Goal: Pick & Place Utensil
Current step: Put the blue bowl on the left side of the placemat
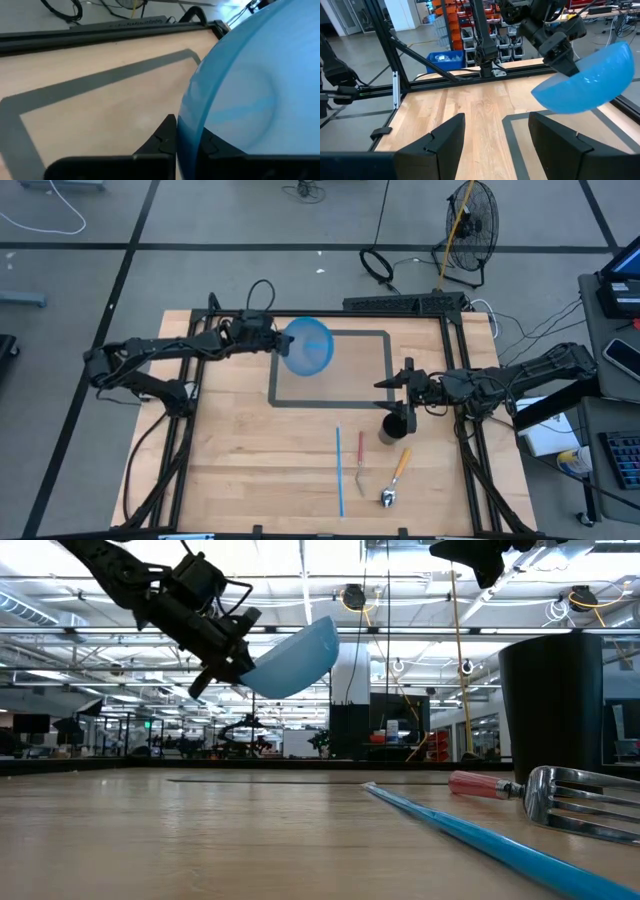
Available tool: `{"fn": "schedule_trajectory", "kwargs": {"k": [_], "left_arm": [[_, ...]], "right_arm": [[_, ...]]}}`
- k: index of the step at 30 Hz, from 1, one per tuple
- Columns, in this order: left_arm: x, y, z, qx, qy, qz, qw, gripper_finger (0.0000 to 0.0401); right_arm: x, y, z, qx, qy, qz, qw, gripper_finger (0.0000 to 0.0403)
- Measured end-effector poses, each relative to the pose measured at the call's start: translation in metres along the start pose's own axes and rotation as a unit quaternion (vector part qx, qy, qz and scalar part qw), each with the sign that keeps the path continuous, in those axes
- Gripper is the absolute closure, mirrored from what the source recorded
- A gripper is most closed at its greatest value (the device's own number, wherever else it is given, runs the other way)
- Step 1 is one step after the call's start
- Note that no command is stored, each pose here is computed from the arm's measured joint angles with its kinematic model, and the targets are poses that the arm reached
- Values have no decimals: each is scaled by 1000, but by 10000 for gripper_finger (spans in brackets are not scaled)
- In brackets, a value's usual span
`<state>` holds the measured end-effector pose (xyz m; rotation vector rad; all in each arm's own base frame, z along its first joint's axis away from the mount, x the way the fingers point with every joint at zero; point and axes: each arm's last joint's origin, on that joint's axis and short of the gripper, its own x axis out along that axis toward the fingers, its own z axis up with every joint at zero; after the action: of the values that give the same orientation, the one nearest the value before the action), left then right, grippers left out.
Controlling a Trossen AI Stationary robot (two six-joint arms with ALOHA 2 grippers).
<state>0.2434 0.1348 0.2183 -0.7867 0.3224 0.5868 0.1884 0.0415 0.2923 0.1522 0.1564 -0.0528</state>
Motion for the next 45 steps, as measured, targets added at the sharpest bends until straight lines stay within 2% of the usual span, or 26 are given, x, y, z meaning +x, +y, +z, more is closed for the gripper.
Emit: {"fn": "schedule_trajectory", "kwargs": {"k": [6,10,13,17,21,26,29,32,36,40,45], "left_arm": [[20,-7,14,16,14,4,1000,394],[26,-4,22,32,48,31,998,381],[30,-2,23,40,74,47,995,386],[36,-1,21,45,92,48,994,393],[45,7,13,25,118,67,990,379],[55,13,2,3,150,84,985,394],[55,12,1,-6,152,85,985,387],[53,9,8,-7,161,103,982,382],[48,-6,27,32,161,126,978,394],[42,-19,45,57,156,141,976,385],[55,-10,44,62,223,171,958,394]], "right_arm": [[0,0,0,2,-2,-8,1000,188],[0,0,0,12,-2,-7,1000,188],[0,0,0,12,-2,-7,1000,188],[0,0,0,12,-2,-7,1000,188],[0,0,0,10,-1,-7,1000,188],[0,0,0,9,-1,-7,1000,188],[0,0,0,11,-1,-7,1000,188],[0,0,0,11,-2,-8,1000,188],[0,-1,0,10,-3,-14,1000,188],[0,-1,0,9,-4,-22,1000,188],[0,-1,0,12,-4,-21,1000,188]]}}
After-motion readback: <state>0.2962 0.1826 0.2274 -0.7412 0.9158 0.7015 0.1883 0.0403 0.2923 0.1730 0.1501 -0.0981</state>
